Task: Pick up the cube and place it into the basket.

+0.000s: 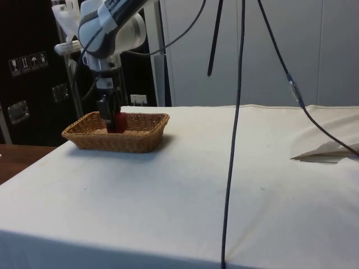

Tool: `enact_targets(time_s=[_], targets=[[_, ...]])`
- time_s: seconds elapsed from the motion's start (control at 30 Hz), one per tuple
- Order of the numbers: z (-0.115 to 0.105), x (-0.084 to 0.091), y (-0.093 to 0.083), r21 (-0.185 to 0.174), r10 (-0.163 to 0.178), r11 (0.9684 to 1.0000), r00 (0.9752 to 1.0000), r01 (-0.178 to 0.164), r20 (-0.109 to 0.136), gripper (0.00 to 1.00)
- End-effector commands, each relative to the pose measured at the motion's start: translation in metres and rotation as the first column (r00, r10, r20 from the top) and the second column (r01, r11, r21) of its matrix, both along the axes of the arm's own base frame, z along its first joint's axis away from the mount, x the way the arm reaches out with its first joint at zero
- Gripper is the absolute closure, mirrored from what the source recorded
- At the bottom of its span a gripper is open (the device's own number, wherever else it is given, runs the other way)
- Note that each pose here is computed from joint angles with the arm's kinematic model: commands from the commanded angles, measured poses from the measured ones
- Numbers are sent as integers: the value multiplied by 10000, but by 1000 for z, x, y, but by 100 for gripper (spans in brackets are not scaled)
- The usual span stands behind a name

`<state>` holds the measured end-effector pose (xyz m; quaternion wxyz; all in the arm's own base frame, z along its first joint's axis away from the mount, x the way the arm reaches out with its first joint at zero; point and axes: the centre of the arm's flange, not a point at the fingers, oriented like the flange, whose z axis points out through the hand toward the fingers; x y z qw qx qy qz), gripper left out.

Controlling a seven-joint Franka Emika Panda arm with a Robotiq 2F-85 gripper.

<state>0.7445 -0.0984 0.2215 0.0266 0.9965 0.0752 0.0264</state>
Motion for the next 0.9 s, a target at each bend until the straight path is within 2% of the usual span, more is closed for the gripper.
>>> enact_targets(time_s=[0.0,0.43,0.53,0.67,0.7,0.73,0.77,0.87], targets=[[-3,1,-1,75,33,10000,10000,-33,2,99],[-6,4,-2,-11,19,10000,10000,-19,5,97],[-6,4,-2,-19,24,10000,10000,-24,2,74],[-7,4,-2,-31,19,10000,10000,-19,3,35],[-7,4,-2,-31,19,10000,10000,-19,3,15],[-7,4,-2,-31,19,10000,10000,-19,3,6],[-6,3,-2,-40,15,10000,10000,-15,-6,0],[-7,4,-2,-31,19,10000,10000,-19,3,0]])
